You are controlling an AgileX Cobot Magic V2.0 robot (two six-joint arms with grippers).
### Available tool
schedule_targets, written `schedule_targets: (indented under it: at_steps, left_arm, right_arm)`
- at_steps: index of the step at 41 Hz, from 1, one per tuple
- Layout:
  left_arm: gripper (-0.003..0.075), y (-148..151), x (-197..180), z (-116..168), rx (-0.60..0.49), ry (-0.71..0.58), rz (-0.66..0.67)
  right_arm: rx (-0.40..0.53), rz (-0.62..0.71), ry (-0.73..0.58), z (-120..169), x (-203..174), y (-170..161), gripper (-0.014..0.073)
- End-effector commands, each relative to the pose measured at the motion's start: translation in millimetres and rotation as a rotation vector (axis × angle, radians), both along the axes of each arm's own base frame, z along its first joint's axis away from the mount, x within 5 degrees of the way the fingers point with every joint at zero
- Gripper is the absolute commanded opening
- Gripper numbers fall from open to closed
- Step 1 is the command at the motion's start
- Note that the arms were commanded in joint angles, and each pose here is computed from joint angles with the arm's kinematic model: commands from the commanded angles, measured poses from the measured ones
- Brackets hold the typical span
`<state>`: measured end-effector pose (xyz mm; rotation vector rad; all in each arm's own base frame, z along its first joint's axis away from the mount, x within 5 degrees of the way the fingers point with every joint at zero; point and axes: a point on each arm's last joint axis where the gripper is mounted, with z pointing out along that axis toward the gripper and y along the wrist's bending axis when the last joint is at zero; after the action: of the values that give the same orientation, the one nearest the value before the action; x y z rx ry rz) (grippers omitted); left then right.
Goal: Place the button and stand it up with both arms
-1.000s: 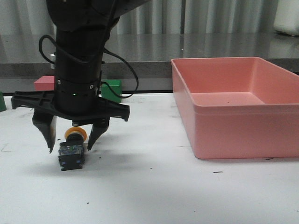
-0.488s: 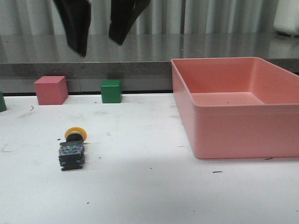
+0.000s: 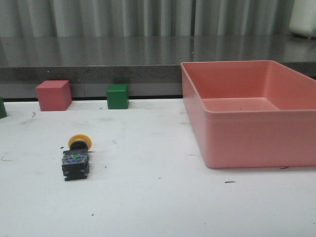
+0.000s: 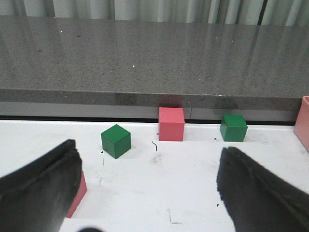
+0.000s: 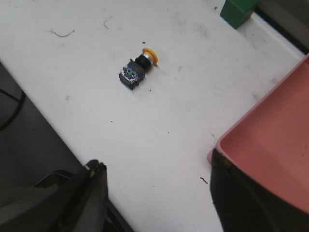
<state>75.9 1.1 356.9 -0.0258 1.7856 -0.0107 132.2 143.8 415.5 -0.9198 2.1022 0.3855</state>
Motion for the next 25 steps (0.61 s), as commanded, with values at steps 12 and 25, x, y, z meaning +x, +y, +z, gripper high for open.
schedule_targets:
  at_steps: [12, 25]
  left_arm:
    - [0.0564, -0.8, 1.8, 17.3, -0.007, -0.101, -0.009]
    - [0.0564, -0.8, 1.8, 17.5, -0.007, -0.103, -0.009]
  right_arm:
    - [0.208, 0.017, -0.229, -15.0, -65.8, -76.1, 0.0479]
    - [0.171, 0.014, -0.187, -20.5, -69.8, -80.7, 0.0479]
